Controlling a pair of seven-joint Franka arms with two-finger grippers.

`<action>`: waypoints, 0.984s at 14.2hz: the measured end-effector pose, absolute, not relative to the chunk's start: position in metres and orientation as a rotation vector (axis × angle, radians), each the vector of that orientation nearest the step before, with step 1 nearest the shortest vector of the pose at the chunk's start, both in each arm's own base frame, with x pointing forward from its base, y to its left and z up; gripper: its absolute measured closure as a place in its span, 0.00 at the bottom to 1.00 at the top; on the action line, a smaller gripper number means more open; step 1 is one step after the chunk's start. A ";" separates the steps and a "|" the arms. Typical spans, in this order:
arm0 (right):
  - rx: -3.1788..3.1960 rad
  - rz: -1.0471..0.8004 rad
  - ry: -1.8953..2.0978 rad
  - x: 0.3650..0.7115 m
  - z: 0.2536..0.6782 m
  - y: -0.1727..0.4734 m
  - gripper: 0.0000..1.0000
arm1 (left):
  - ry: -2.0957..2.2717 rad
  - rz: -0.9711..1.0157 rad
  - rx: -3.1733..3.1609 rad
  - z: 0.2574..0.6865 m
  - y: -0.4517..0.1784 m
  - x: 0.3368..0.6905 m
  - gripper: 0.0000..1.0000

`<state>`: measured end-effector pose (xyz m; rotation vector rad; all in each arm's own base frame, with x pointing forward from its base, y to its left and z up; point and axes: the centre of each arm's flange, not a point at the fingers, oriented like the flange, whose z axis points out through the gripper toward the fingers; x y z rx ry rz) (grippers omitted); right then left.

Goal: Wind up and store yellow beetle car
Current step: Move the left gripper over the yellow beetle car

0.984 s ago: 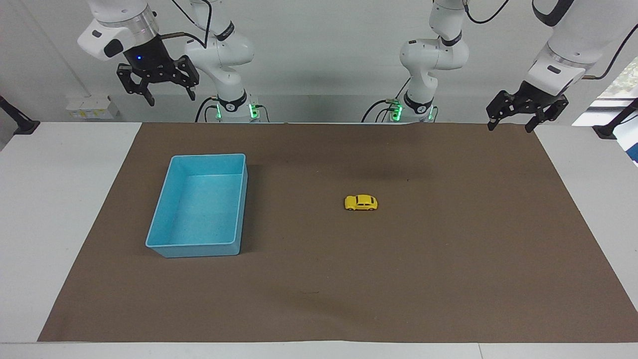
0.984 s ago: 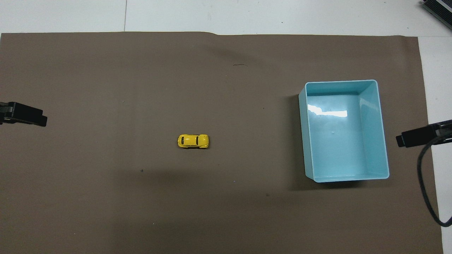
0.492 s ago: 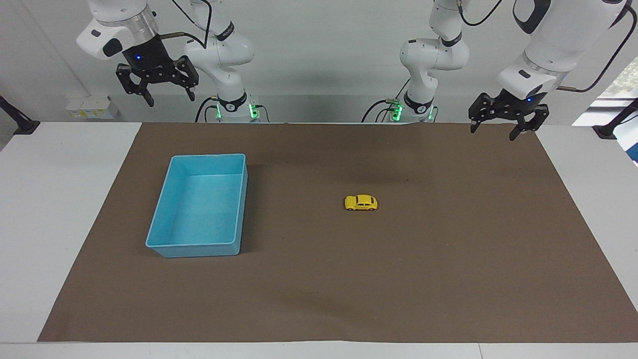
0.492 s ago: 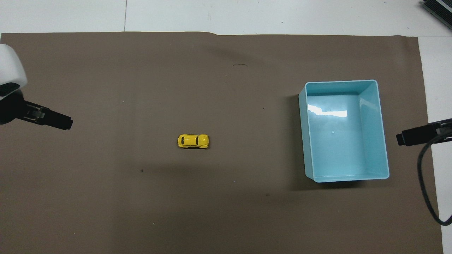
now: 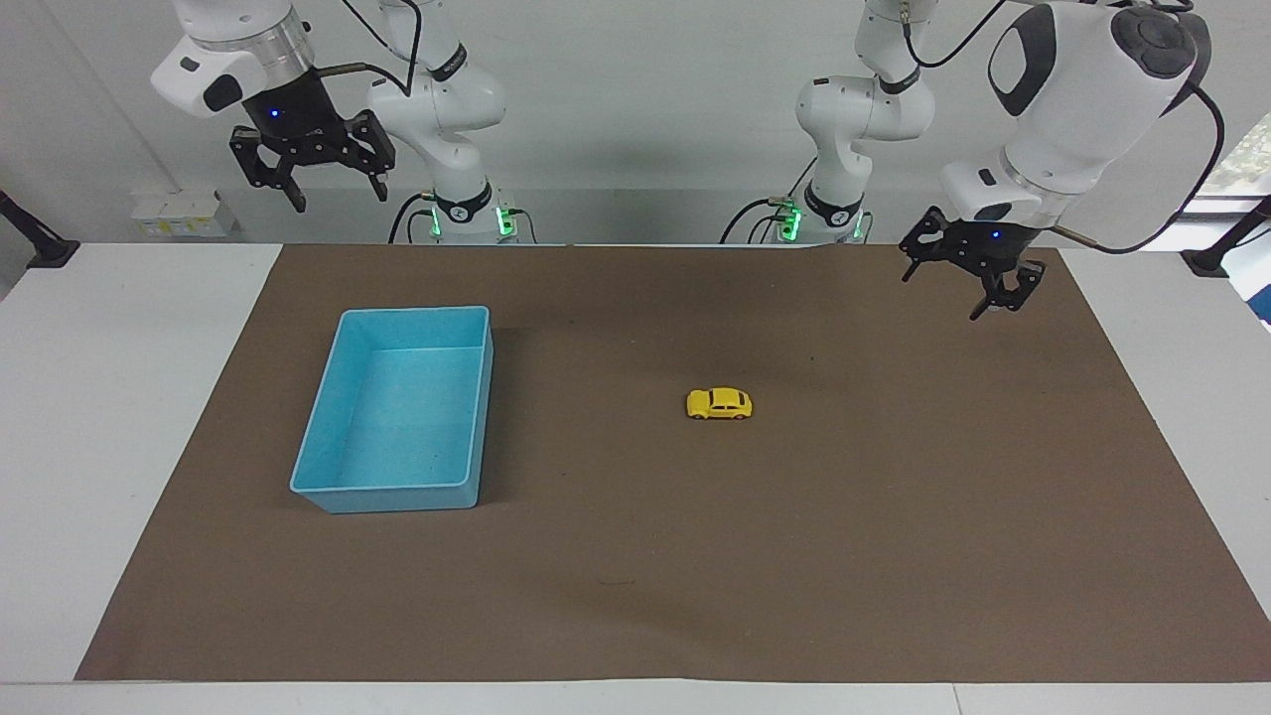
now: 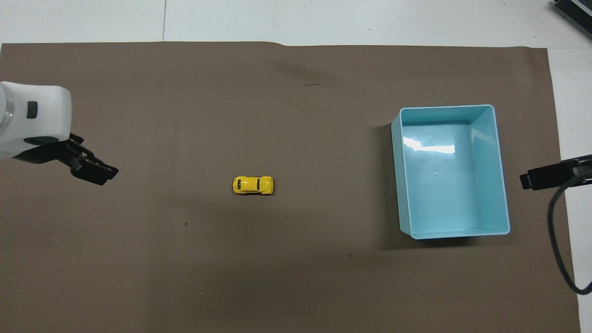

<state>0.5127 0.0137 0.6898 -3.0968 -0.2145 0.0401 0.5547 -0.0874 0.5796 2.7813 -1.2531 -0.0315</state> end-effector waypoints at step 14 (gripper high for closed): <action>-3.097 0.035 -0.220 0.513 0.690 0.016 0.00 | -1.938 0.065 2.400 0.408 -0.199 0.546 0.00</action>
